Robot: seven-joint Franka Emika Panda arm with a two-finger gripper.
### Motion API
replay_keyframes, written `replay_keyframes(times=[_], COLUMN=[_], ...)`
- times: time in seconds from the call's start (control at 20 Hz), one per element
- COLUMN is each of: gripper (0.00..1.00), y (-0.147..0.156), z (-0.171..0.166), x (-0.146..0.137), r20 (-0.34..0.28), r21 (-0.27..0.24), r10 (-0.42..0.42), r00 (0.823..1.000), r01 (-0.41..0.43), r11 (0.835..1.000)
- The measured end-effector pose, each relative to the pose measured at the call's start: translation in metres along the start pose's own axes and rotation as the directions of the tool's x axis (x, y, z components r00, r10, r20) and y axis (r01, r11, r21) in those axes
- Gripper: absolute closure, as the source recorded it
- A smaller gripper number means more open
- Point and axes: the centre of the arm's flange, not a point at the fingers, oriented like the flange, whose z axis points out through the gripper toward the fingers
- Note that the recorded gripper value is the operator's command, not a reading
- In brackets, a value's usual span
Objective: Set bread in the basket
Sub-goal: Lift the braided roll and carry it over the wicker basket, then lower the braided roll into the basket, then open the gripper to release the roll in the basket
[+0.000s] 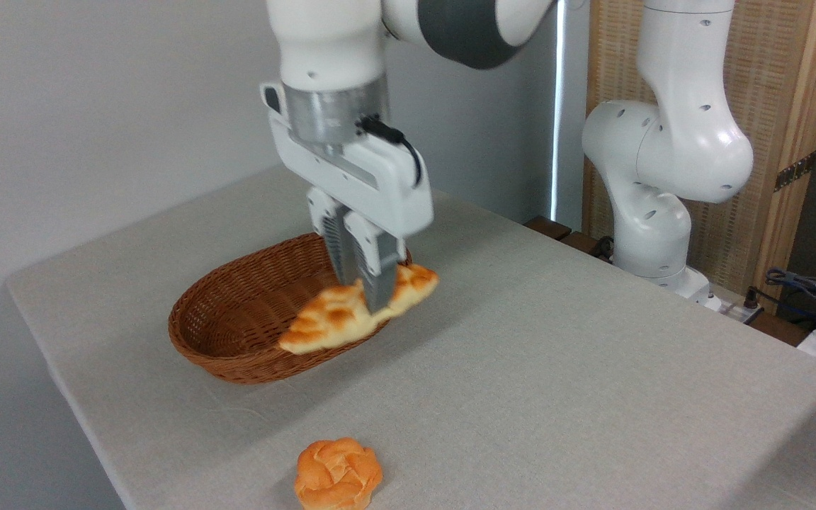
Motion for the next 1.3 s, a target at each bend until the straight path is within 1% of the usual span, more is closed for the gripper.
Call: replay_keyframes(times=[0.1, 0.2, 0.3, 0.4, 0.45, 0.55, 0.6, 0.65, 0.7, 0.75, 1.0, 1.3], gripper=[0.63, 0.63, 0.63, 0.62, 0.56, 0.30, 0.23, 0.10, 0.03, 0.00, 0.00, 0.00], y=[0.020, 0.042, 0.063, 0.078, 0.084, 0.089, 0.089, 0.089, 0.089, 0.088, 0.096, 0.096], z=[-0.007, -0.004, 0.008, 0.027, 0.038, 0.053, 0.058, 0.061, 0.062, 0.062, 0.067, 0.067], x=[0.024, 0.050, 0.076, 0.097, 0.107, 0.119, 0.123, 0.125, 0.126, 0.126, 0.132, 0.132], r20=[-0.013, -0.008, 0.008, 0.031, 0.041, 0.047, 0.049, 0.050, 0.050, 0.050, 0.064, 0.065], r21=[0.009, 0.009, -0.003, -0.025, -0.036, -0.049, -0.054, -0.056, -0.057, -0.058, -0.048, -0.048], r10=[-0.007, -0.004, 0.011, 0.042, 0.060, 0.079, 0.083, 0.085, 0.086, 0.086, 0.111, 0.112], r00=[1.000, 1.000, 1.000, 0.999, 0.997, 0.996, 0.995, 0.995, 0.995, 0.995, 0.992, 0.992], r01=[0.007, 0.004, -0.011, -0.041, -0.058, -0.076, -0.080, -0.082, -0.083, -0.083, -0.108, -0.109], r11=[1.000, 1.000, 1.000, 0.999, 0.998, 0.996, 0.995, 0.995, 0.995, 0.995, 0.993, 0.993])
